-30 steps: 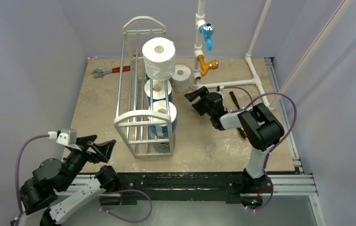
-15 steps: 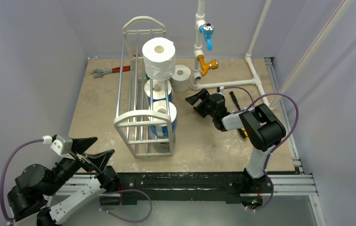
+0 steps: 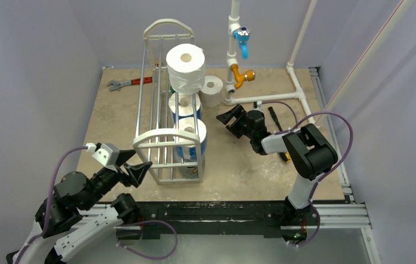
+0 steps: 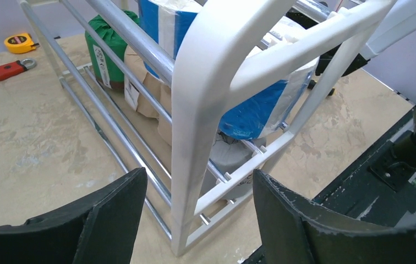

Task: Place and organize the paper towels onto the shelf
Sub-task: Adjust the shelf at the center of the board.

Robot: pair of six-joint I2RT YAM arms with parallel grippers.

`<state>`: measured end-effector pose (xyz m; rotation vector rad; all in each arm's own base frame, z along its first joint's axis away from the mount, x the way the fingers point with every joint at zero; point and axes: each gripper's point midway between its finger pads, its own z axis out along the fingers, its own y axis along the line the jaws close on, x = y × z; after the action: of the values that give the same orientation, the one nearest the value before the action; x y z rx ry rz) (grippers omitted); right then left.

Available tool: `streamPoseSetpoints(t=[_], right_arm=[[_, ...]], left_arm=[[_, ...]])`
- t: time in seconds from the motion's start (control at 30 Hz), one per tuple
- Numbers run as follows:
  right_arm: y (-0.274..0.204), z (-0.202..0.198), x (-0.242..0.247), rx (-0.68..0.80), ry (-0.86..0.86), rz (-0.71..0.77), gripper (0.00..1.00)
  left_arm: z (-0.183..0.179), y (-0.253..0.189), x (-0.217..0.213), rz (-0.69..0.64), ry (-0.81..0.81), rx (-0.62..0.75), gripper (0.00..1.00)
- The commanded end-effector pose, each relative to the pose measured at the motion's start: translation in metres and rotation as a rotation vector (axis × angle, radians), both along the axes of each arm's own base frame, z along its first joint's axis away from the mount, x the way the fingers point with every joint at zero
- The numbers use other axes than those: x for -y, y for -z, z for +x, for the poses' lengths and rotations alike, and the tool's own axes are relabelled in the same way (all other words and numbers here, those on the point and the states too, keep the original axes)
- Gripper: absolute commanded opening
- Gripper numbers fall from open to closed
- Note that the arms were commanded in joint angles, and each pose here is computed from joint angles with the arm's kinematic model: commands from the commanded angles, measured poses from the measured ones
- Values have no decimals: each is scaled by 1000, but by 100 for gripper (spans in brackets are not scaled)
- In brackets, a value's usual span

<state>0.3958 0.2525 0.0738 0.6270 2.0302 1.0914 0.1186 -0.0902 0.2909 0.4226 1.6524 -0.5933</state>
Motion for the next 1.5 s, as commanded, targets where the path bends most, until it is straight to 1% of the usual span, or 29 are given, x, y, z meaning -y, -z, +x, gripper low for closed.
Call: streamPoseSetpoints(t=[0.0, 0.13, 0.23, 0.43, 0.53, 0.57, 0.67, 0.87, 1.1, 1.3, 1.47], right_arm=[[-19, 2, -2, 62, -21, 18, 81], [-19, 3, -2, 60, -21, 24, 81], [-17, 3, -4, 55, -23, 26, 81], [-21, 8, -5, 61, -21, 30, 82], [-25, 13, -6, 69, -15, 33, 82], [-28, 15, -6, 73, -9, 34, 82], [-33, 24, -5, 76, 27, 35, 83], [-50, 39, -9, 77, 98, 68, 92], [-51, 54, -14, 19, 273, 166, 94], [-45, 71, -29, -41, 369, 276, 94], [-48, 88, -28, -55, 456, 329, 94]], left_arm=[[16, -10, 1, -14, -61, 55, 65], [24, -7, 2, -5, -90, 55, 48], [30, -4, -1, -1, -130, 48, 33], [40, -2, -11, 1, -218, 54, 16], [45, -2, -20, 7, -279, 56, 3], [47, -2, -23, 10, -298, 58, 0], [50, -4, -31, 18, -351, 62, 0], [52, -10, -48, 21, -423, 89, 0], [47, -9, -70, 9, -501, 104, 0], [46, -7, -71, 26, -491, 110, 0], [46, -7, -66, 38, -468, 107, 0]])
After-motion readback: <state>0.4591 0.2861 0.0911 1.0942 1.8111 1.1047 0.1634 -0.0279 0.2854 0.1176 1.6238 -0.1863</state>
